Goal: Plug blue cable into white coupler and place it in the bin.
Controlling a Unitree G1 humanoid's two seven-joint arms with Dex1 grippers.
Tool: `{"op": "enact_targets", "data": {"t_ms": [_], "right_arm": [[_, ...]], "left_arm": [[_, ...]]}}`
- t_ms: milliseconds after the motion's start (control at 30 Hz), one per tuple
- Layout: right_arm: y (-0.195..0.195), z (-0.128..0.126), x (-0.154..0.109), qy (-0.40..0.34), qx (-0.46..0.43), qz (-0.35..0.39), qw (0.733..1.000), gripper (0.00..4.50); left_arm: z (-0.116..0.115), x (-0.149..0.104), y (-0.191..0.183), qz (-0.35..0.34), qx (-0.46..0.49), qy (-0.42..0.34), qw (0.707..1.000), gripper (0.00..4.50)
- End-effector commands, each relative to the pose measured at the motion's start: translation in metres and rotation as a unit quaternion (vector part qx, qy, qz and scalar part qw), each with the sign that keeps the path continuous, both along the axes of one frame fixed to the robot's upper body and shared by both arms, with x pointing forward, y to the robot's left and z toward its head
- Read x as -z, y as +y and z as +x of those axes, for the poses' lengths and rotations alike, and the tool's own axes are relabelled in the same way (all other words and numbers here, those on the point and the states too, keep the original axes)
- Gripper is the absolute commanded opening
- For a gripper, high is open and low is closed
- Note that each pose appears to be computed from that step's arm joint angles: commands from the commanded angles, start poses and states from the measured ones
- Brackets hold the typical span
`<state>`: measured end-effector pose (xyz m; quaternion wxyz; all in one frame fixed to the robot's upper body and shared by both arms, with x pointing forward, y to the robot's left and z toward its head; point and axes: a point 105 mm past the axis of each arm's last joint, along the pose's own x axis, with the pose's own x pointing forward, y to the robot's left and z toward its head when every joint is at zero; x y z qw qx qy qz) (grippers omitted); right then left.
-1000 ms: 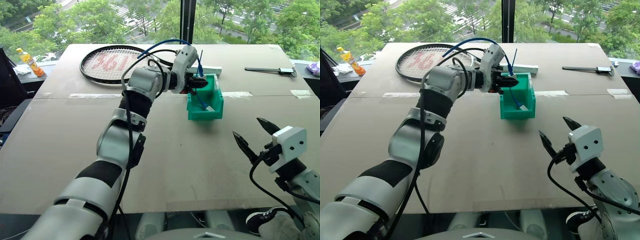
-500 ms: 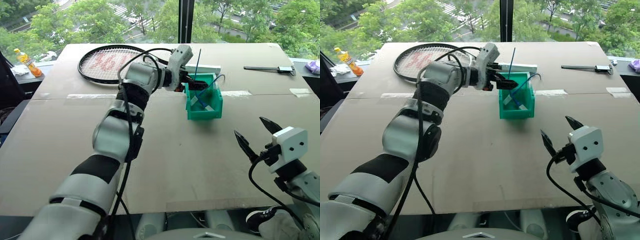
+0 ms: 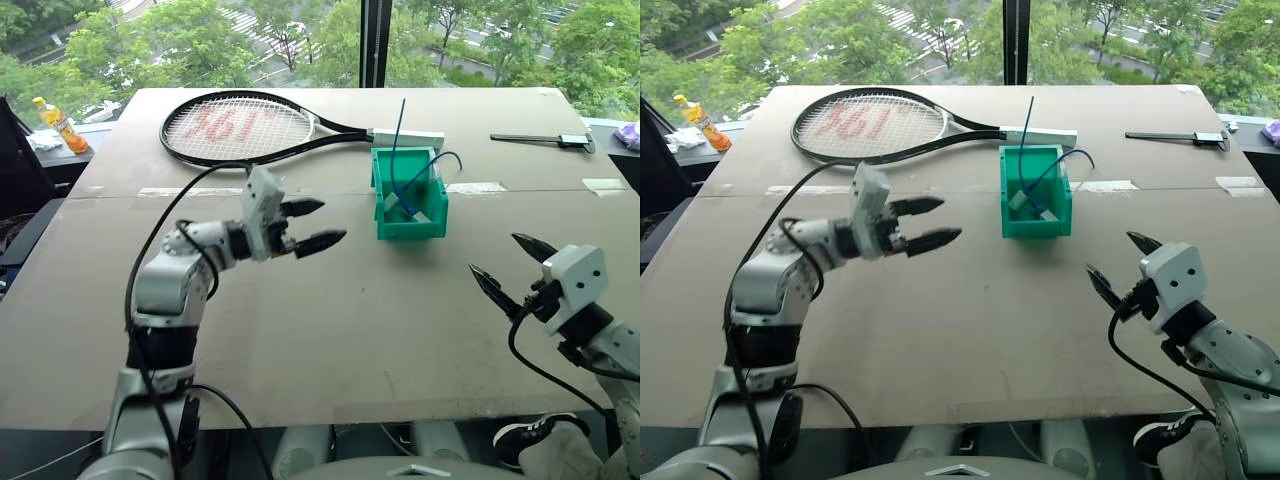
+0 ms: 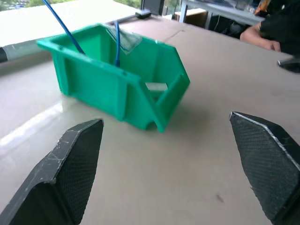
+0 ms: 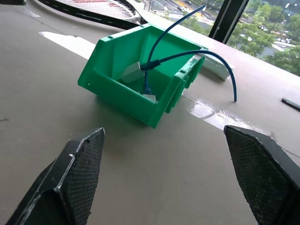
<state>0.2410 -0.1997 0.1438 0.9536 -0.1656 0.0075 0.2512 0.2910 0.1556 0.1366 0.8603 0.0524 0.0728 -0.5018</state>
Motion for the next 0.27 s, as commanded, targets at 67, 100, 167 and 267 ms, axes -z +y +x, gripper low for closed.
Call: {"op": "enact_targets", "data": {"t_ms": [67, 100, 167, 267], "right_arm": [[-0.024, -0.012, 0.002, 0.013, -0.003, -0.019, 1.0, 4.02], [-0.028, -0.014, 0.003, 0.021, -0.003, -0.021, 1.0, 4.02], [-0.035, -0.019, 0.007, 0.037, -0.005, -0.029, 0.999, 4.02], [-0.044, -0.023, 0.014, 0.06, -0.008, -0.039, 0.997, 4.02]], "left_arm": [[-0.029, 0.0, 0.028, 0.03, -0.022, -0.019, 0.999, 4.41], [-0.034, 0.004, 0.036, 0.035, -0.031, -0.011, 0.999, 4.41], [-0.043, 0.01, 0.05, 0.041, -0.055, 0.002, 0.998, 4.41], [-0.057, 0.022, 0.06, 0.052, -0.075, 0.028, 0.995, 4.41]]}}
